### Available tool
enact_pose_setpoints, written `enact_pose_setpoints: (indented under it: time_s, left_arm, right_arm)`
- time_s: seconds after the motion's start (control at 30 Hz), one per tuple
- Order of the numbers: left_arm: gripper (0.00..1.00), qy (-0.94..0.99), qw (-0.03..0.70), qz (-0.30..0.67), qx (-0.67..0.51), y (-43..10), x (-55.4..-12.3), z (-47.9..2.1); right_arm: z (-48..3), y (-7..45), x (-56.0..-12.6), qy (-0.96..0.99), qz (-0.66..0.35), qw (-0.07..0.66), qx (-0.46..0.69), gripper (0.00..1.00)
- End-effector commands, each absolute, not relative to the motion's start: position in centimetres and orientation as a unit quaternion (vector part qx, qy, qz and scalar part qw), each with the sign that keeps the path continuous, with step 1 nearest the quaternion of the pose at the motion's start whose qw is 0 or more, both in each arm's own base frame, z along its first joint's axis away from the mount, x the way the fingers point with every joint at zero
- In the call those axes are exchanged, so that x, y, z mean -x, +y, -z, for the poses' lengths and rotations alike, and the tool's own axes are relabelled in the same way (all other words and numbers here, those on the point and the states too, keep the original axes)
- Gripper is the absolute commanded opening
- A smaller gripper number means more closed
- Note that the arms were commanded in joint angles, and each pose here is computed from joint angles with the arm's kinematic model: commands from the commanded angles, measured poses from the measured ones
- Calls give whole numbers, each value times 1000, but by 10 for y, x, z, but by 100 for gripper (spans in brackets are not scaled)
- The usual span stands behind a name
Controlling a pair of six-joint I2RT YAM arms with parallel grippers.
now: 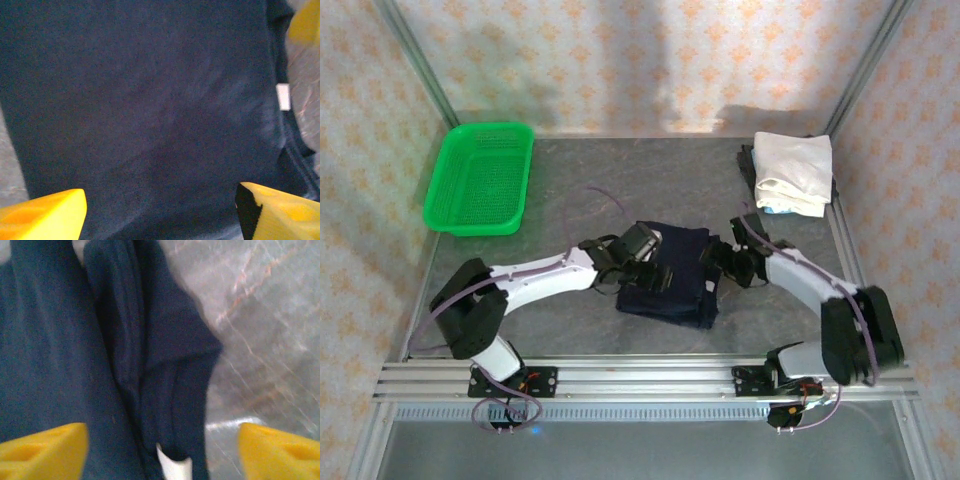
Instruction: Fold and stack the t-shirts
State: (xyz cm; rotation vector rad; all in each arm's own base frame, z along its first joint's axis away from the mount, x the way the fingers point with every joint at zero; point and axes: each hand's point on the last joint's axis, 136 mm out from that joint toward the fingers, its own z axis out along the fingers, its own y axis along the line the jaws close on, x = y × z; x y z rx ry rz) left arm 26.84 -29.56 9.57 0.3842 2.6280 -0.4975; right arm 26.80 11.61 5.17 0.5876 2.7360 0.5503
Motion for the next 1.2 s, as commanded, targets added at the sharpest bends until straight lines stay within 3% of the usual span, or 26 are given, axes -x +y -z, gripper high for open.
enact_pose_setpoints:
  time_s: [0.0, 0.17, 0.37, 0.47, 0.77, 0.97, 1.17]
  left_arm:
    - [79, 951, 226, 172, -124, -284, -276, -94]
    - [79, 961, 216, 148, -93, -265, -289, -77]
    - [79, 968, 201, 135, -69, -253, -298, -58]
    - [79, 970, 192, 137, -64, -253, -299, -49]
    - [78, 972, 178, 141, -60, -256, -301, -37]
    - [77, 973, 171, 139, -62, -252, -300, -35]
    - [77, 974, 172, 139, -59, -249, -302, -36]
  right_arm:
    - [-46, 127, -249, 954, -200, 133, -180, 94]
    - [-27, 139, -249, 971, -159, 102, -146, 97]
    - [-18, 162, -264, 975, -166, 87, -116, 91]
    - [-14, 172, -266, 977, -171, 74, -106, 82]
    - [-15, 170, -265, 991, -82, 70, -82, 70]
    - [-6, 193, -269, 984, -143, 69, -78, 59]
    - [-11, 203, -277, 981, -164, 75, -71, 39]
